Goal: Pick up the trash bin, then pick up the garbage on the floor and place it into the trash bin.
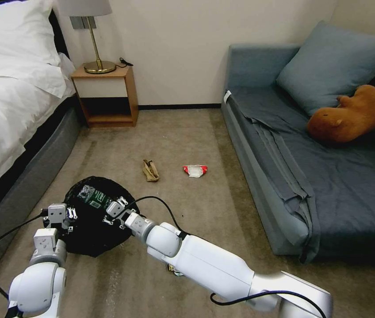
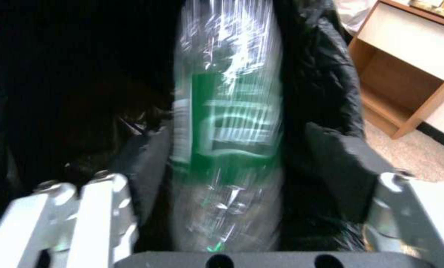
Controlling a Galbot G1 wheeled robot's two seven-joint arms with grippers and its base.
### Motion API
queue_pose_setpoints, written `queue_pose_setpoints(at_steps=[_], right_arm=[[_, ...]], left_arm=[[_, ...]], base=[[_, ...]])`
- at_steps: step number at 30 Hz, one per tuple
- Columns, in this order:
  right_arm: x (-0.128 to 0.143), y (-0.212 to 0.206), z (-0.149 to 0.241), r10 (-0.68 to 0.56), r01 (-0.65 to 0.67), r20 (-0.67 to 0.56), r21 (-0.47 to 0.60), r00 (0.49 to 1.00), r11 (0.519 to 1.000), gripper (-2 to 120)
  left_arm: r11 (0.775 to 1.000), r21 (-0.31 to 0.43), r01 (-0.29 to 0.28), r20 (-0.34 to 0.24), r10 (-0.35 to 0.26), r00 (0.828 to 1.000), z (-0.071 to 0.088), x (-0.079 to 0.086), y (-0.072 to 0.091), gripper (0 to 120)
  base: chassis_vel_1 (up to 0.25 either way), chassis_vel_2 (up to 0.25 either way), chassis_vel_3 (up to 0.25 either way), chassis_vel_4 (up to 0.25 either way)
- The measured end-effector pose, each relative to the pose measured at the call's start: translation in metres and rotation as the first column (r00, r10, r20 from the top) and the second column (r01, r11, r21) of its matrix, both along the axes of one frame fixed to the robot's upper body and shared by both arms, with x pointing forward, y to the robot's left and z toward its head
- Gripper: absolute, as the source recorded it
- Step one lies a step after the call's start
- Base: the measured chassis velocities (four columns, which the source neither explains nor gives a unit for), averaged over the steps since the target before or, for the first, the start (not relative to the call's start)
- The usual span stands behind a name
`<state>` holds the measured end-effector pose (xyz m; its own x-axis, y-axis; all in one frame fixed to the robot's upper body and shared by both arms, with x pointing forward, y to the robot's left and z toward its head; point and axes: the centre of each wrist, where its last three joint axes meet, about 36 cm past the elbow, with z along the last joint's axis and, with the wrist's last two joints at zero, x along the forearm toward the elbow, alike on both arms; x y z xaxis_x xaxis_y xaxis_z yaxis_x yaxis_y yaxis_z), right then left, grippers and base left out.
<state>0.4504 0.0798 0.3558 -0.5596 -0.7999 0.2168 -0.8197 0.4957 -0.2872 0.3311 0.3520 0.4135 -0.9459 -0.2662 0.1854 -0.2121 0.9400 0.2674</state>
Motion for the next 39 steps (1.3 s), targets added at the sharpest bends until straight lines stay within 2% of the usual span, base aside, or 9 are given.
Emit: queue_pose_setpoints(at_steps=[8,11,14,16,20,24,30,34,39], right_arm=[[0.005,-0.015,-0.001,-0.029,0.029,0.017,-0.009,0.999,1.0,99],[0.008,-0.021,-0.002,-0.042,0.042,0.02,-0.012,0.999,0.999,99],[0.015,-0.053,-0.014,-0.061,0.062,0.025,-0.073,0.998,0.995,100],[0.015,-0.057,-0.017,-0.062,0.064,0.026,-0.084,0.998,0.994,100],[0.021,-0.108,-0.057,-0.099,0.098,0.005,-0.217,0.995,0.971,100],[0.018,-0.128,-0.075,-0.098,0.089,-0.02,-0.274,0.995,0.958,100],[0.015,-0.167,-0.115,-0.116,0.092,-0.029,-0.431,0.993,0.898,100],[0.013,-0.179,-0.126,-0.131,0.098,-0.037,-0.47,0.991,0.877,100],[-0.021,-0.201,-0.147,-0.138,0.079,-0.078,-0.514,0.987,0.854,100]], left_arm=[[1.0,-0.008,-0.01,0.004,0.01,1.0,0.001,0.005,0.009,5],[1.0,-0.008,-0.016,0.004,0.016,1.0,0.0,0.005,0.013,5],[0.999,-0.012,-0.039,-0.005,0.038,0.999,-0.003,0.006,0.029,5],[0.999,-0.011,-0.042,-0.007,0.042,0.999,-0.004,0.005,0.032,5],[0.997,-0.008,-0.076,-0.014,0.076,0.997,-0.008,0.005,0.053,5],[0.997,-0.009,-0.082,-0.009,0.082,0.997,-0.007,0.008,0.057,5],[0.996,0.002,-0.087,-0.024,0.087,0.996,-0.004,0.009,0.063,5],[0.996,0.005,-0.09,-0.033,0.09,0.995,-0.006,0.009,0.065,5],[0.996,0.02,-0.09,-0.049,0.09,0.995,-0.007,0.006,0.069,5]], base=[[0.0,0.0,0.0,0.0],[0.0,0.0,0.0,0.0],[0.0,0.0,0.0,0.0],[0.0,0.0,0.0,0.0],[0.0,0.0,0.0,0.0],[0.0,0.0,0.0,0.0],[0.0,0.0,0.0,0.0],[0.0,0.0,0.0,0.0],[0.0,0.0,0.0,0.0]])
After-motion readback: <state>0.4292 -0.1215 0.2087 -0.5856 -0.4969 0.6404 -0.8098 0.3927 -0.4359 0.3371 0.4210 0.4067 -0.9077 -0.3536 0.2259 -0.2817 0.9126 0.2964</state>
